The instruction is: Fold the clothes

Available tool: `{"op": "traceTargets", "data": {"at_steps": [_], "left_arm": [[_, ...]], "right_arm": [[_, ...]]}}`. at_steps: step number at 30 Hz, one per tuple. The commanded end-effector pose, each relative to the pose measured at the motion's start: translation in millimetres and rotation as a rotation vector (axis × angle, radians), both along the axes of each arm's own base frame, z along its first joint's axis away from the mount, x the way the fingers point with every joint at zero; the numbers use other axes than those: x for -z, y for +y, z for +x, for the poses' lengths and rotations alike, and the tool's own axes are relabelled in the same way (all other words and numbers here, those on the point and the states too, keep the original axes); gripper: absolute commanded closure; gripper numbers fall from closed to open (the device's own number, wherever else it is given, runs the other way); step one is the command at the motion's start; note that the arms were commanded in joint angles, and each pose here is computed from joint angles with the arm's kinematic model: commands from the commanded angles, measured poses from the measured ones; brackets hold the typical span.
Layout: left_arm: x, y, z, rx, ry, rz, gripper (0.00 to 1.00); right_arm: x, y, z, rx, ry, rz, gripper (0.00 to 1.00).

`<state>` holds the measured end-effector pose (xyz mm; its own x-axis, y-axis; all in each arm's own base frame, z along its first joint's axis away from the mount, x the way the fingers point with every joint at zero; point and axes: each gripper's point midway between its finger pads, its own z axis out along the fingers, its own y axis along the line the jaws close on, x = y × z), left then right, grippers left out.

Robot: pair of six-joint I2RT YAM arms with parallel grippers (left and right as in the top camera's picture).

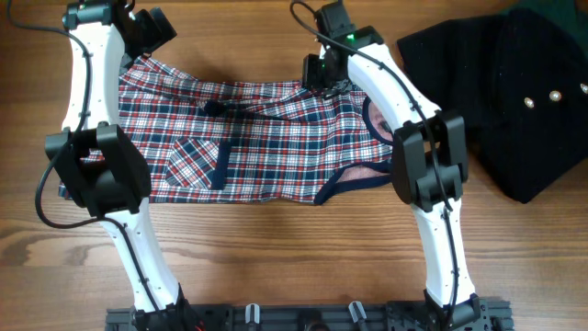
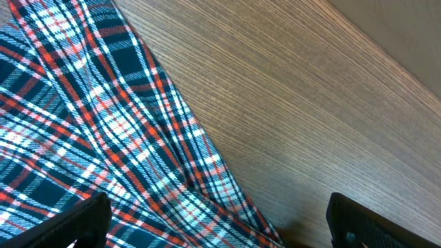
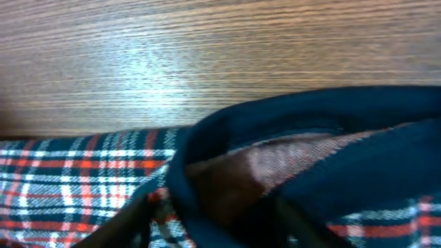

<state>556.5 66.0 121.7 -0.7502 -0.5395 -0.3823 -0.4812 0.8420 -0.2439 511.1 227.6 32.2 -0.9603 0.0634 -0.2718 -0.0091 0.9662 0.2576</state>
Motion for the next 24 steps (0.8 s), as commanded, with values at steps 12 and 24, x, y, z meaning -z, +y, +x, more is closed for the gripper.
{"op": "traceTargets", "data": {"at_steps": [12,24], "left_arm": [[-19.9,5.4,1.7,0.016,-0.037,0.054,0.01],[-20.0,0.3,2.4,0.025,-0.037,0.053,0.0]], "right_arm": [[7.5,-1.6,13.3,-0.063,-0.068,-0.059,0.96],[-69.1,-61.2,123.3,0.104,-0.474,0.017,0.96]]}}
